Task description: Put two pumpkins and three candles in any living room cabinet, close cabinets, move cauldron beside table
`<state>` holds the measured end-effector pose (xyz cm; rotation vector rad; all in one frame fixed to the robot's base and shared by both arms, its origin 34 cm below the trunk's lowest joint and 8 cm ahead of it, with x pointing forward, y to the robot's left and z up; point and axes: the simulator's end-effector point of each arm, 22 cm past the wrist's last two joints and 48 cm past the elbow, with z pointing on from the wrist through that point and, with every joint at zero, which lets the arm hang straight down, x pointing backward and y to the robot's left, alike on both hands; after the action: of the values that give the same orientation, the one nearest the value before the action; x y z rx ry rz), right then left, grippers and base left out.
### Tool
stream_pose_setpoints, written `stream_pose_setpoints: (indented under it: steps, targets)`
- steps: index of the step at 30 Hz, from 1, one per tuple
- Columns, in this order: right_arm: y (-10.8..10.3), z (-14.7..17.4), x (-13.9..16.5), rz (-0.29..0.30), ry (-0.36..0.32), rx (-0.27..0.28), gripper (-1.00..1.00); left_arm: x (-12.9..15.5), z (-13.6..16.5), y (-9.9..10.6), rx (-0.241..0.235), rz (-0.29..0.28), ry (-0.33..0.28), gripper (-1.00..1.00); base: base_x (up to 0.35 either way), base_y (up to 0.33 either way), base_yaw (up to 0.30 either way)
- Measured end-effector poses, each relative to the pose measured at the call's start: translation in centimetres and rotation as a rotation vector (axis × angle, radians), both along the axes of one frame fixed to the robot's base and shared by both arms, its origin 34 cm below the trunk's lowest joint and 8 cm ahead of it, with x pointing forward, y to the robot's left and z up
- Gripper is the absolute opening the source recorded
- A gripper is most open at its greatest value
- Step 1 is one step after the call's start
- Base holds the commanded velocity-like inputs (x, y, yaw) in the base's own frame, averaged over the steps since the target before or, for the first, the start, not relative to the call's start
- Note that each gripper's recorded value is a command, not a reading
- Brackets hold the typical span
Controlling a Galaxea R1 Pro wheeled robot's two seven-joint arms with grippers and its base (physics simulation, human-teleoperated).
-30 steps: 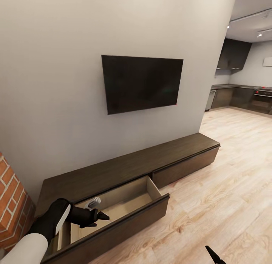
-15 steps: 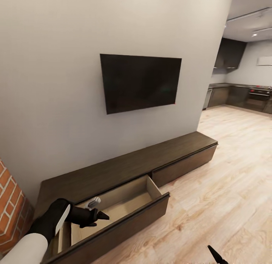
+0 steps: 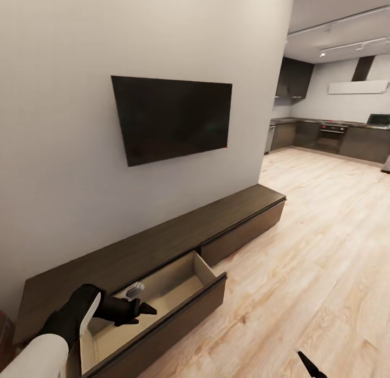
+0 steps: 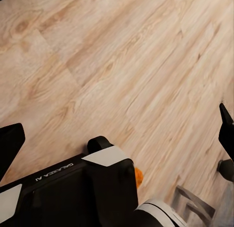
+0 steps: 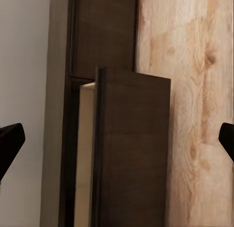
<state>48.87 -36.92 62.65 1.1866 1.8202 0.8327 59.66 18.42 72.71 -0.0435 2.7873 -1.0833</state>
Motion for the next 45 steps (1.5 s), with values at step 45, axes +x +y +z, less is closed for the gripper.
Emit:
stream_pose_setpoints:
  steps: [45]
  targets:
    - [-0.06,0.01,0.0,-0.001,0.0,0.0,1.0,0.14,0.18,0.03,-0.001,-0.001,-0.006,1.0,0.0,0.07,-0.289]
